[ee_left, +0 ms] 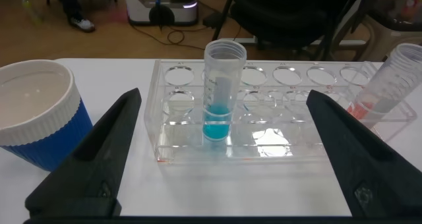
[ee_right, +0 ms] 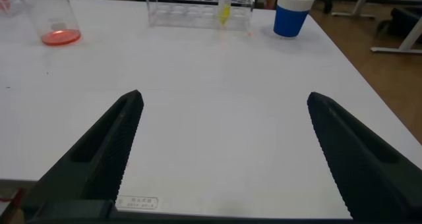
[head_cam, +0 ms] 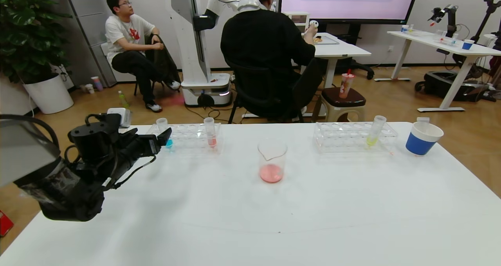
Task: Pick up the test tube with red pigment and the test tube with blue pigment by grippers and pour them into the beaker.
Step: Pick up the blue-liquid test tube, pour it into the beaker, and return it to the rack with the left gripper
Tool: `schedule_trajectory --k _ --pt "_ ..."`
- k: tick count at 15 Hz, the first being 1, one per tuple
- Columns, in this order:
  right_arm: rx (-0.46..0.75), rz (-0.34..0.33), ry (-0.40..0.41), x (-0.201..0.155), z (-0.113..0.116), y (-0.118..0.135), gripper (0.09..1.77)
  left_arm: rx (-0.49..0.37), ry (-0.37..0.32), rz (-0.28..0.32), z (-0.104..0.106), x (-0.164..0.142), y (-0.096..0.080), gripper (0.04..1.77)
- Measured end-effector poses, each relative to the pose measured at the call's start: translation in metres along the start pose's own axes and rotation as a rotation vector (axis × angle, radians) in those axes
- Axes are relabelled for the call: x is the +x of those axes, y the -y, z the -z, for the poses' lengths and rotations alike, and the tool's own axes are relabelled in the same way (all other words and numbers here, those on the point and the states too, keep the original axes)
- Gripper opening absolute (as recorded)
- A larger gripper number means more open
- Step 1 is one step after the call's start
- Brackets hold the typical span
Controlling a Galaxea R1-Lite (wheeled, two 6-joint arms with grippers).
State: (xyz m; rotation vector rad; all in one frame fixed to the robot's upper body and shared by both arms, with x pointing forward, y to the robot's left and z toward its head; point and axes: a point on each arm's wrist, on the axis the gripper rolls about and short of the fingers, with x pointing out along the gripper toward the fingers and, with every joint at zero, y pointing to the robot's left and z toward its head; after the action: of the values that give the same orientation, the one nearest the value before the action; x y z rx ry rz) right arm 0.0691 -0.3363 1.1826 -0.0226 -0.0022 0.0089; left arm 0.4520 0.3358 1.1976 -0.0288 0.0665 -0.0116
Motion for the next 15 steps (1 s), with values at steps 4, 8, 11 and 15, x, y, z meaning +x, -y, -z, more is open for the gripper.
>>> schedule_trajectory --k 4,8,11,15 --pt "0.0 0.0 0.0 0.0 0.0 0.0 1.74 0.041 0.042 -0.002 0.004 0.033 -0.002 1.75" --pt "0.0 0.0 0.0 0.0 0.0 0.0 1.74 0.05 0.047 0.002 0.01 0.053 0.0 1.75" --pt "0.0 0.0 0.0 0.0 0.0 0.0 1.74 0.051 0.049 -0.003 0.013 0.057 -0.002 1.75" --pt "0.0 0.0 0.0 0.0 0.0 0.0 1.74 0.051 0.046 -0.02 0.016 0.059 -0.002 1.75"
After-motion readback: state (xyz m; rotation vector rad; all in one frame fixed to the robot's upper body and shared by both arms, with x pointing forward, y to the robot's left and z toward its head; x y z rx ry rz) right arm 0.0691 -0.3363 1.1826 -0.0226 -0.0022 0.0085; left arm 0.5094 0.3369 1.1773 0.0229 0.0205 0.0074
